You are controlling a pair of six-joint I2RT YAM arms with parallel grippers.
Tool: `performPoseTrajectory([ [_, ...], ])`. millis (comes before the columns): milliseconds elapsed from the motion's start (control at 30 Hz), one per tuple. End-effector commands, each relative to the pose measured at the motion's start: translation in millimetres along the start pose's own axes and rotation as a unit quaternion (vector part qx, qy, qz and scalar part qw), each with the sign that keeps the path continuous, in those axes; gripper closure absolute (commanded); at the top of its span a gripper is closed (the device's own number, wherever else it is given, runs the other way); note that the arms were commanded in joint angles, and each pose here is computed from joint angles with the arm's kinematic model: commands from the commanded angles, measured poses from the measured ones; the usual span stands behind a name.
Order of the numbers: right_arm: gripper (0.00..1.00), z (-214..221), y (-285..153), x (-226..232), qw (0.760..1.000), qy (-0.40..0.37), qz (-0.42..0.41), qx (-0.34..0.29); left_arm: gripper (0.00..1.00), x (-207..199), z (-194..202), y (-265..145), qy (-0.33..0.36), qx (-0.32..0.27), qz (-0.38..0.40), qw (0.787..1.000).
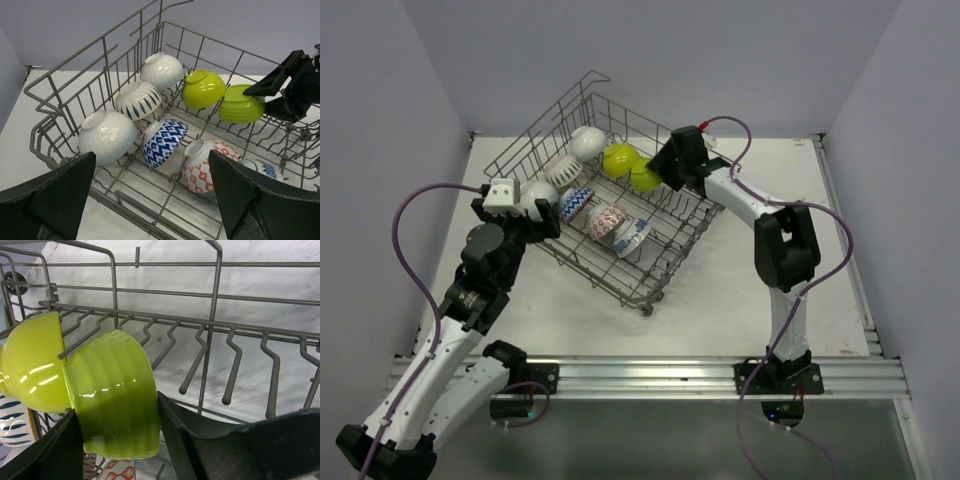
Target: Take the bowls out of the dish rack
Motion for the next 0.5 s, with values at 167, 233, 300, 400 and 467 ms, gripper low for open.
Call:
performPoseTrajectory([
  [167, 0.62, -17.9, -49.3, 49.6, 0.997, 0.000, -0.080, -0.018, 0.01, -1.3, -9.8, -0.2, -0.010, -0.015, -0.001, 1.000],
  [233, 0.62, -19.3, -54.0, 50.7, 0.997, -0.004, -0.081, -0.019, 0.01, -0.9, -9.8, -0.2, -0.010, -0.015, -0.002, 1.000],
  [300, 0.62, -22.8, -64.3, 54.1, 0.996, -0.009, -0.087, -0.024, 0.01, -0.8, -9.1, 0.5, -0.009, -0.014, -0.003, 1.000],
  [400, 0.62, -20.6, -69.3, 50.8, 0.996, -0.020, -0.087, -0.019, 0.01, -0.4, -9.5, 0.2, -0.009, -0.014, -0.004, 1.000],
  [467, 0.62, -20.6, -78.0, 52.2, 0.995, -0.025, -0.093, -0.016, 0.01, -0.7, -9.1, 0.5, -0.008, -0.014, -0.003, 1.000],
])
Point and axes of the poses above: each gripper's point midway between its finger pads, its own y axis out along the fingers, its own x axis along the line the jaws close on, z = x × y, the point moved 4 cm from there along -y, back along the fingers, and after that the axes turned 4 degrees about y, right-handed, at the moved point
